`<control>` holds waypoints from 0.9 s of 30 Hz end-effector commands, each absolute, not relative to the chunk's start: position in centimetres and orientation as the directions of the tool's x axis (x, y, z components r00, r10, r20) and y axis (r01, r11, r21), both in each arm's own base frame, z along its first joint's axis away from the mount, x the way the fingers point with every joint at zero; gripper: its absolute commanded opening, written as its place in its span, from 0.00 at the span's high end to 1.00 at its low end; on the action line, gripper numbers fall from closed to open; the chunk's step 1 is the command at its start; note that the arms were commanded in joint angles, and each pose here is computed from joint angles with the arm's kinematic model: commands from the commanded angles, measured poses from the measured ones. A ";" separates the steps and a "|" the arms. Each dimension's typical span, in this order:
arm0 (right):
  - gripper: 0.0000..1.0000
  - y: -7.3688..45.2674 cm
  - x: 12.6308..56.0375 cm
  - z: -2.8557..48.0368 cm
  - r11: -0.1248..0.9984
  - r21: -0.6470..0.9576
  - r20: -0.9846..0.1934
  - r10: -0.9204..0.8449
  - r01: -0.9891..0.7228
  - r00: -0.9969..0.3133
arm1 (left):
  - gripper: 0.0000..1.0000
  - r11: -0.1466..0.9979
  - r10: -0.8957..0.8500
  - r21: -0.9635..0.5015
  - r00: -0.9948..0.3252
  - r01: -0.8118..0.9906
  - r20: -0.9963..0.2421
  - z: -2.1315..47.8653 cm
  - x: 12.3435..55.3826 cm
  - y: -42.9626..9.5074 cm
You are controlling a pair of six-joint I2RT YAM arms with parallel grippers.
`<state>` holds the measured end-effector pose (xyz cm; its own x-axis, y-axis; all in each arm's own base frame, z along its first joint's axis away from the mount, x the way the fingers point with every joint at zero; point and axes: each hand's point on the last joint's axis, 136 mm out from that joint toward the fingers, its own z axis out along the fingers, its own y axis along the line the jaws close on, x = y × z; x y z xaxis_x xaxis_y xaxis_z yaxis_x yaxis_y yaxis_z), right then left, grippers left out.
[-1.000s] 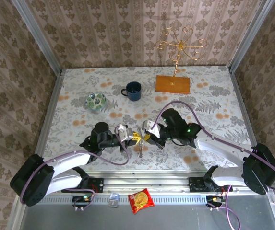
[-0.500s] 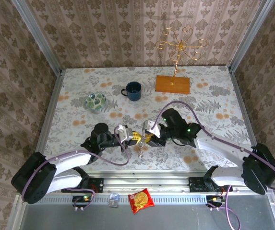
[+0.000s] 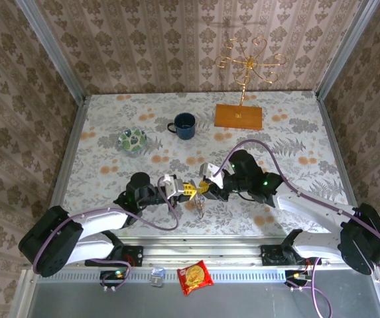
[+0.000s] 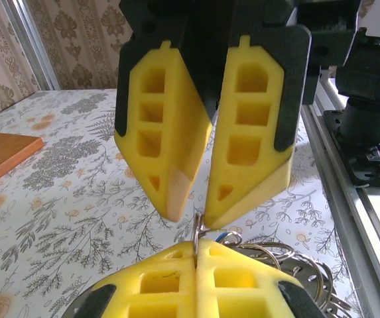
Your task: Put the keys on the keyring
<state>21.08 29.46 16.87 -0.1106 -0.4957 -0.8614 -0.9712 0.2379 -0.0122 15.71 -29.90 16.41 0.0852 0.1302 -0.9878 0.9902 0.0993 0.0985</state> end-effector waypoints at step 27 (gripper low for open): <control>1.00 29.4 19.9 16.5 0.064 -0.077 -0.729 -0.685 -0.995 0.012 | 0.84 0.086 0.279 0.142 0.113 0.986 -0.953 15.8 16.1 -29.9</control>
<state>20.66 29.52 16.53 -0.0291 -0.6390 -0.7686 -0.9912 0.1178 -0.0604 16.26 -29.87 15.87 0.0829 0.2409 -0.9670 0.9880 0.1070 0.1114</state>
